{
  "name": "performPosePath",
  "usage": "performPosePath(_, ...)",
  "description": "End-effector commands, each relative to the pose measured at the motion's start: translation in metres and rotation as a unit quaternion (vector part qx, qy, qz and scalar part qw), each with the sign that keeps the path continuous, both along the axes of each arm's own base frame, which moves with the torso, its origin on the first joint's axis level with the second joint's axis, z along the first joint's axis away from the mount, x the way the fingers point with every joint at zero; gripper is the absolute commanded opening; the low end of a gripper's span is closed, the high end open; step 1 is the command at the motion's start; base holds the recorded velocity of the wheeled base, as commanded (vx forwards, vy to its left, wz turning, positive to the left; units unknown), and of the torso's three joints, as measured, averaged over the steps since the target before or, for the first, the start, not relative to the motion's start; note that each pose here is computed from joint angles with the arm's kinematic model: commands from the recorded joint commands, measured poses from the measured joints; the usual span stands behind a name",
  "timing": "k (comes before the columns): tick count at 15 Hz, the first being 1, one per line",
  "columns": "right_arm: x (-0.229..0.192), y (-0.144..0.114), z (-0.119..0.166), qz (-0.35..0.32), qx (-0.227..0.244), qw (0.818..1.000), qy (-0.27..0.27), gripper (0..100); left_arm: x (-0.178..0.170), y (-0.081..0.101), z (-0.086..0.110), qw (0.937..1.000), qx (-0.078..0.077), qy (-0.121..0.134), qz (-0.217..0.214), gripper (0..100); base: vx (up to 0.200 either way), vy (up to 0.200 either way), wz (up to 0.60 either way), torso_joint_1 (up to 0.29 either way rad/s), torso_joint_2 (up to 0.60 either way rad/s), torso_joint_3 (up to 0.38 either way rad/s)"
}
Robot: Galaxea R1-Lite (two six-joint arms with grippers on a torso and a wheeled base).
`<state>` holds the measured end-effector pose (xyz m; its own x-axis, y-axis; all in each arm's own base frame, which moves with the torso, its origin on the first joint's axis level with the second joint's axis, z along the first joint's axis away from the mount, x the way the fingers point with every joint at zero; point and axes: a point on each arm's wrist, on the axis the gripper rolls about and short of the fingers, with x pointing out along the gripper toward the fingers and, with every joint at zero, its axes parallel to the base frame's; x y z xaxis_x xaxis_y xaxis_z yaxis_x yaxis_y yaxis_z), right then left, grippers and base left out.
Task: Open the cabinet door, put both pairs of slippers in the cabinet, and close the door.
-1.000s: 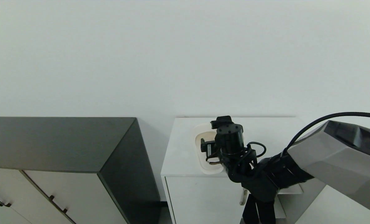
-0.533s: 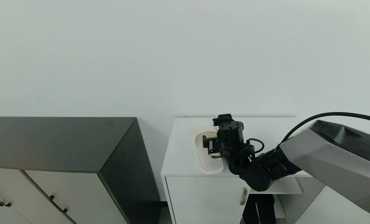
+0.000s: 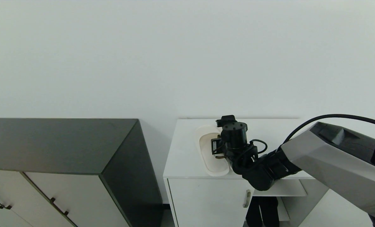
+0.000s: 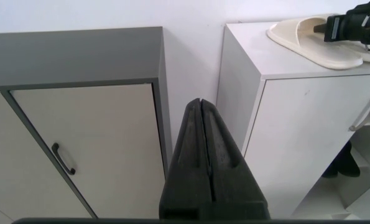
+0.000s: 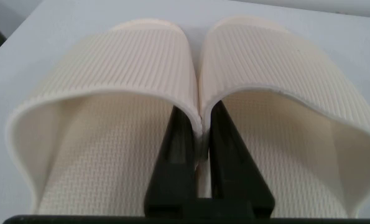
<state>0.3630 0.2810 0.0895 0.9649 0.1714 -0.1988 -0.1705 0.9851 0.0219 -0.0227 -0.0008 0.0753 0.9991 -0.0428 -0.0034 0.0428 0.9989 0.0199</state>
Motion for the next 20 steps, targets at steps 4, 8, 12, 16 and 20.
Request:
performPosePath(4,-0.007,0.002,0.011,0.005,0.006,1.0,-0.008,0,0.0,0.0,0.0,1.0,0.0,0.0,0.0,0,0.0,0.0,0.0,0.0,0.0,0.0)
performPosePath(8,-0.035,0.001,0.031,0.037,0.009,0.999,-0.008,0,0.0,0.0,0.0,1.0,0.0,0.0,0.0,0,0.0,0.0,0.0,0.0,0.0,0.0)
performPosePath(12,-0.084,-0.022,0.051,0.089,0.017,0.996,0.001,0,0.0,0.0,0.0,1.0,0.0,0.0,0.0,0,0.0,0.0,0.0,0.0,0.0,0.0)
performPosePath(16,-0.127,-0.045,0.051,0.11,0.018,0.994,0.001,0,0.0,0.0,0.0,1.0,0.0,0.0,0.0,0,0.0,0.0,0.0,0.0,0.0,0.0)
performPosePath(20,-0.132,-0.042,0.046,0.119,0.012,0.993,0.008,0,0.0,0.0,0.0,1.0,-0.001,0.0,0.0,0,0.0,0.0,0.0,0.0,0.0,0.0)
